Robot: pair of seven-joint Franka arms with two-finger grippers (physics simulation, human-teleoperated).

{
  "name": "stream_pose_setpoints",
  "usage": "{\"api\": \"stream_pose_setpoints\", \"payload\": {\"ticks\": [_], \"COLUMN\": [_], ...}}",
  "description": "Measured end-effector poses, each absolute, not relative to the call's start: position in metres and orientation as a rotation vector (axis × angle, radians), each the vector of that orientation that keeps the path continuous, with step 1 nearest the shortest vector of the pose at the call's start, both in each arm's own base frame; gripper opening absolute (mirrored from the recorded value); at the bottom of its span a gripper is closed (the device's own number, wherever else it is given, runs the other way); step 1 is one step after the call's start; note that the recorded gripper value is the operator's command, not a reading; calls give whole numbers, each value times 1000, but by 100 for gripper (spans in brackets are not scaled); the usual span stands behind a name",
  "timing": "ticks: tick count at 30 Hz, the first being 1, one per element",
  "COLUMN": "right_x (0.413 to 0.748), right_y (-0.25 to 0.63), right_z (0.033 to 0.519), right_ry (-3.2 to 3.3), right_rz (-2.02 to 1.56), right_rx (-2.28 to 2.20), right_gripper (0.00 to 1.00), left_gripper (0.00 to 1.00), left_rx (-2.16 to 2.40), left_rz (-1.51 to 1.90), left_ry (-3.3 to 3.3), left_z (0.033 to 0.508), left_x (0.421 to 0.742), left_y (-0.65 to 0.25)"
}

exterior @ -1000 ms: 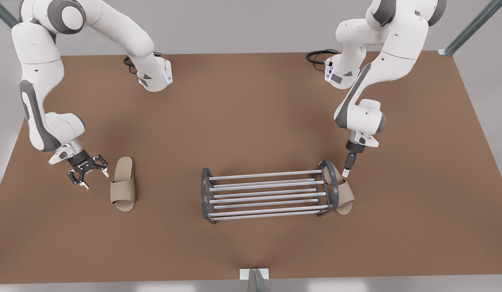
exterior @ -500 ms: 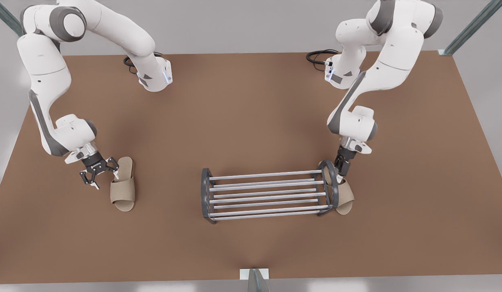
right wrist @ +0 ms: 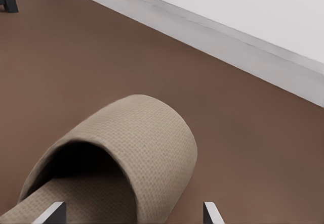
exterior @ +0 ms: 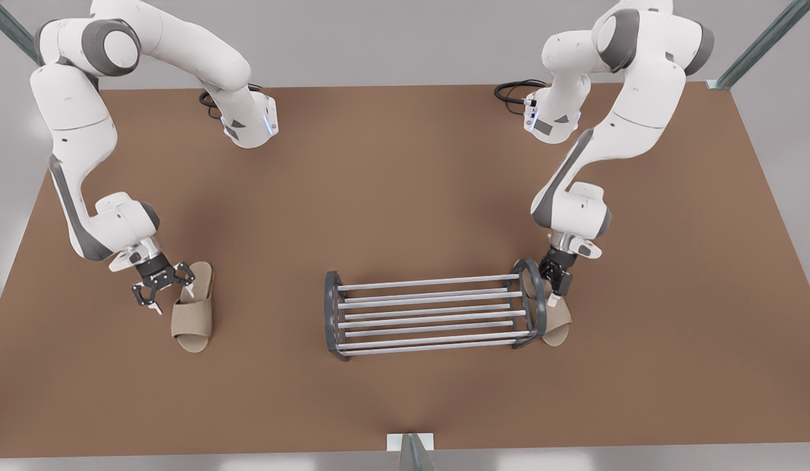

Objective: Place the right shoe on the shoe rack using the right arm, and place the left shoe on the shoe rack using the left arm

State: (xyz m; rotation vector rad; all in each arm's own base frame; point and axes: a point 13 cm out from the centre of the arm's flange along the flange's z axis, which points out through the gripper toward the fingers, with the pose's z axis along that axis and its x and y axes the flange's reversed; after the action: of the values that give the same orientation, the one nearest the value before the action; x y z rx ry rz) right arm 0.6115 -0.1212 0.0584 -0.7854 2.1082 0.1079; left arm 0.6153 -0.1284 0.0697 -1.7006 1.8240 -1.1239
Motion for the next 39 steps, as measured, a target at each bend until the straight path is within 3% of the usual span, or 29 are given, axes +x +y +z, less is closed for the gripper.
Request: {"api": "stream_pose_setpoints", "payload": {"ticks": [27,29,30,31,35,38,39], "right_x": [665,666,666,666,672,676,676], "right_y": [-125,-125,-124,-123,-116,-113,-113], "right_z": [60,58,58,58,68,81,85], "right_ry": [2071,2072,2073,2072,2060,2053,2052], "right_rz": [54,52,52,52,39,21,15], "right_rx": [-801,-806,-807,-809,-832,-851,-855], "right_gripper": [98,92,88,81,61,23,21], "left_gripper": [100,100,86,82,82,77,76], "left_rx": [-1818,-1820,-1821,-1822,-1836,-1840,-1840], "left_rz": [-1248,-1255,-1259,-1261,-1265,-1270,-1273], "left_ry": [1669,1662,1658,1655,1651,1644,1640], "left_z": [75,77,78,78,73,74,75], "left_x": [656,658,660,660,660,662,663], "left_y": [-131,-131,-131,-131,-132,-132,-132]}}
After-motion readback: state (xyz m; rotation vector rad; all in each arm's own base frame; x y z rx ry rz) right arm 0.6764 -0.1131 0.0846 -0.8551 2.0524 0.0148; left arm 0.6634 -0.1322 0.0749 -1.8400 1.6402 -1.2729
